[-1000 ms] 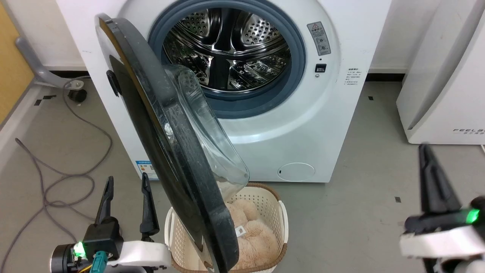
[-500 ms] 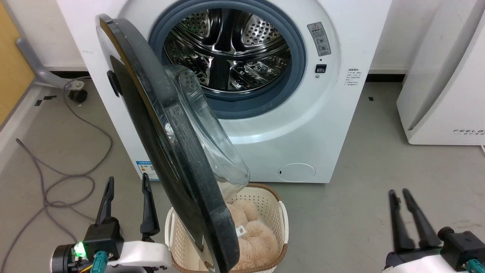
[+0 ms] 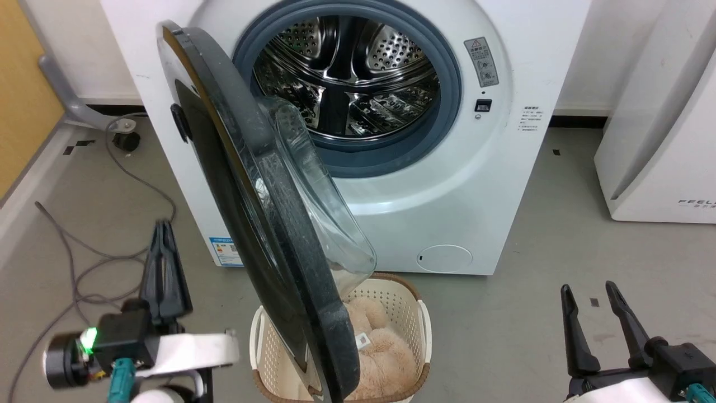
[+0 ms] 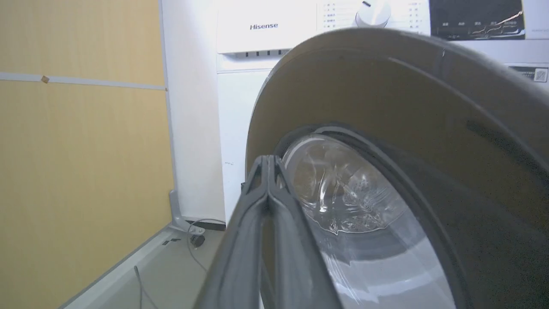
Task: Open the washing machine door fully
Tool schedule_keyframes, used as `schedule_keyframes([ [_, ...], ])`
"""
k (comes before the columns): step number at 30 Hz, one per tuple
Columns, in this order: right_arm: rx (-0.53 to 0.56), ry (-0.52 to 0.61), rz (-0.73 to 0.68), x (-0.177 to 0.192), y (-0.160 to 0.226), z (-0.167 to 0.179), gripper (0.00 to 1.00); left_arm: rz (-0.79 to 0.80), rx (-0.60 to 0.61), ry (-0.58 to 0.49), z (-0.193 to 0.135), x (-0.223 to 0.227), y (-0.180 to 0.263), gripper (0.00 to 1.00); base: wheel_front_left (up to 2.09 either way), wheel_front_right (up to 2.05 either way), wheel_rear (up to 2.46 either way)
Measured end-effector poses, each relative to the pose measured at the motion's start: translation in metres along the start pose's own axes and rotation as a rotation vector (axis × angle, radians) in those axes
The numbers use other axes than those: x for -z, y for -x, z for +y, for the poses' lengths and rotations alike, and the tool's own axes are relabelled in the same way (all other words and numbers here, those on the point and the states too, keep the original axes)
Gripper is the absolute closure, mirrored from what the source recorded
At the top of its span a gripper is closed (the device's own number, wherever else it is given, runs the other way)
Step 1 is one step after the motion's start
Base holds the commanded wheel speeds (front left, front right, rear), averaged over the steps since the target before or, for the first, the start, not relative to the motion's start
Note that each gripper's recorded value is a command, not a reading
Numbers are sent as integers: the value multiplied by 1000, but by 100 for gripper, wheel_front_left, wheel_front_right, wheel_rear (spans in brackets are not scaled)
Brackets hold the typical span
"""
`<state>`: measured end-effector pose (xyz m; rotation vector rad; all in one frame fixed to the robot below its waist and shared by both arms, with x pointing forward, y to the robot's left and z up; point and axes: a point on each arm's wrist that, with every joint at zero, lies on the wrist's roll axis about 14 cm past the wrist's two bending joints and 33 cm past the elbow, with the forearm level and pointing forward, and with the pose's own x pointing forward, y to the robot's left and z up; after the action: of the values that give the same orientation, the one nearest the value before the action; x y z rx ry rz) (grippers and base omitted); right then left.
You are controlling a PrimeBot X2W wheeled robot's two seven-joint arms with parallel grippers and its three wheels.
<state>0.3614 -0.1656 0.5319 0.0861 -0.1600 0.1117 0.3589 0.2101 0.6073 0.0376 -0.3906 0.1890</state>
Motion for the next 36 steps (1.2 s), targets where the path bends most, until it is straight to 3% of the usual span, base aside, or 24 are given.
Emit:
schedule_keyframes([
  [7, -3, 3, -2, -1, 0, 1, 0, -222, 95, 30, -26, -69, -13, 100, 0, 0, 0],
  [19, -7, 1, -6, -2, 2, 3, 0, -442, 406, 189, -113, -146, 15, 100, 0, 0, 0],
  [20, -8, 0, -7, -2, 2, 3, 0, -450, 475, 221, -131, -152, 26, 100, 0, 0, 0],
  [29, -16, -2, -5, -2, 1, 6, 0, -395, 657, 284, -178, -144, 58, 100, 0, 0, 0],
  [36, -28, -4, -2, 0, -2, 10, 0, -290, 715, 289, -194, -117, 75, 100, 0, 0, 0],
])
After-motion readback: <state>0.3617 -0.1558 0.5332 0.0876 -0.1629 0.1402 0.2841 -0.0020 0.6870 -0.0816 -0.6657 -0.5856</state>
